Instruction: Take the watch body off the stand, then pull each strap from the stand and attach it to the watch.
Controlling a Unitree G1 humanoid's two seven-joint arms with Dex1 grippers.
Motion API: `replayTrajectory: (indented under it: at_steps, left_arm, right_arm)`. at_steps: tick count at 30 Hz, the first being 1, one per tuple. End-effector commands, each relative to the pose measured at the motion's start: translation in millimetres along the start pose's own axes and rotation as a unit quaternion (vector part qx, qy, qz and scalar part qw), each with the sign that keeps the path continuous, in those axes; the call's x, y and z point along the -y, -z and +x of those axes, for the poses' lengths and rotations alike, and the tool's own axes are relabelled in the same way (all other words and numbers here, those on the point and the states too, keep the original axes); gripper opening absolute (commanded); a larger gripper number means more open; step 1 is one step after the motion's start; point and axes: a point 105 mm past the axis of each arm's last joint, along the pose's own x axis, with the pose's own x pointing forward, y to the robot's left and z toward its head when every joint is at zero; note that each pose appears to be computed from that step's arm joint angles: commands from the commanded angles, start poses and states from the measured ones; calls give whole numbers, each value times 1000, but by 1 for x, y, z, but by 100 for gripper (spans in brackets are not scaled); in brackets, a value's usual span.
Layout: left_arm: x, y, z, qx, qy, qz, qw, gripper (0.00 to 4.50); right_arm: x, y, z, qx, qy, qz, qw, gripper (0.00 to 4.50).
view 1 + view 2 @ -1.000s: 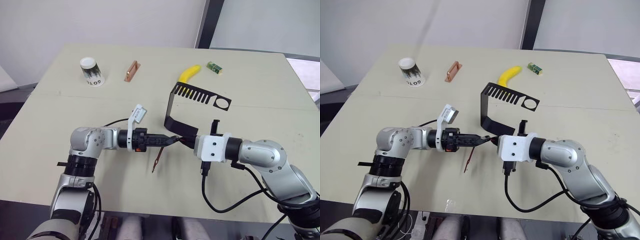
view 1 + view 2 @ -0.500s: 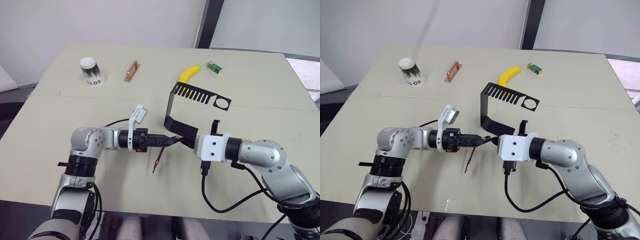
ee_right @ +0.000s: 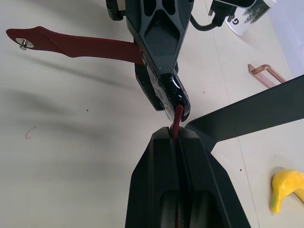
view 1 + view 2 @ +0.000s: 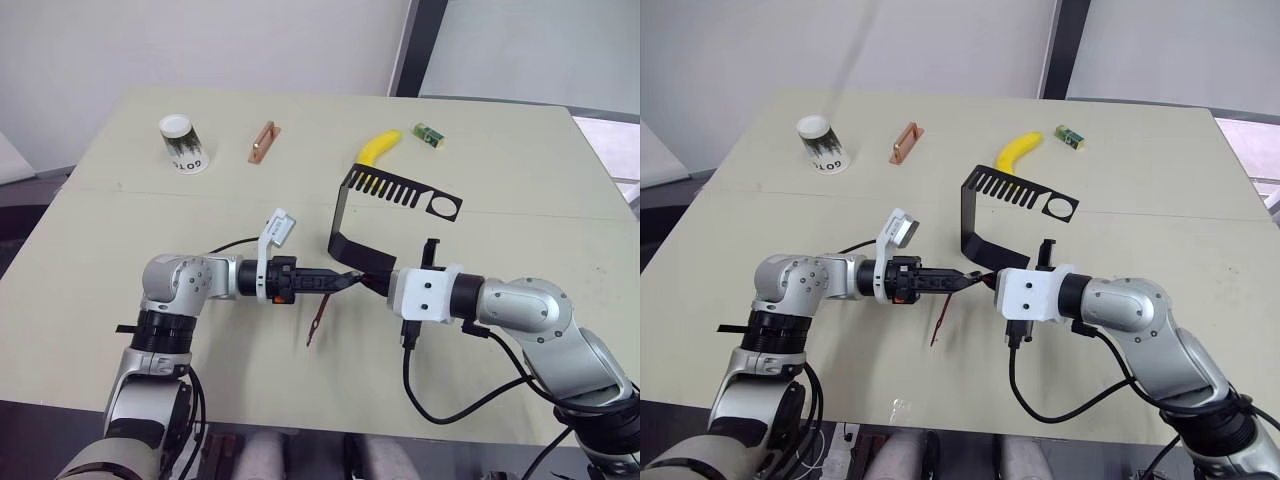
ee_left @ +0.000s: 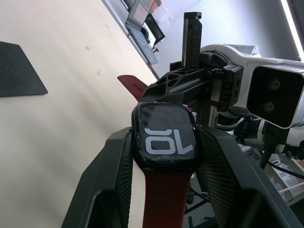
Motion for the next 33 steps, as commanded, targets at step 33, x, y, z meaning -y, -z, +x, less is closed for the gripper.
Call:
replayTrajectory:
  at_steps: [33]
  left_arm:
    - [30,-4,23,-16,77,35,996,159]
  right_arm:
    - [6,-22,5,41,5,-28,999,0]
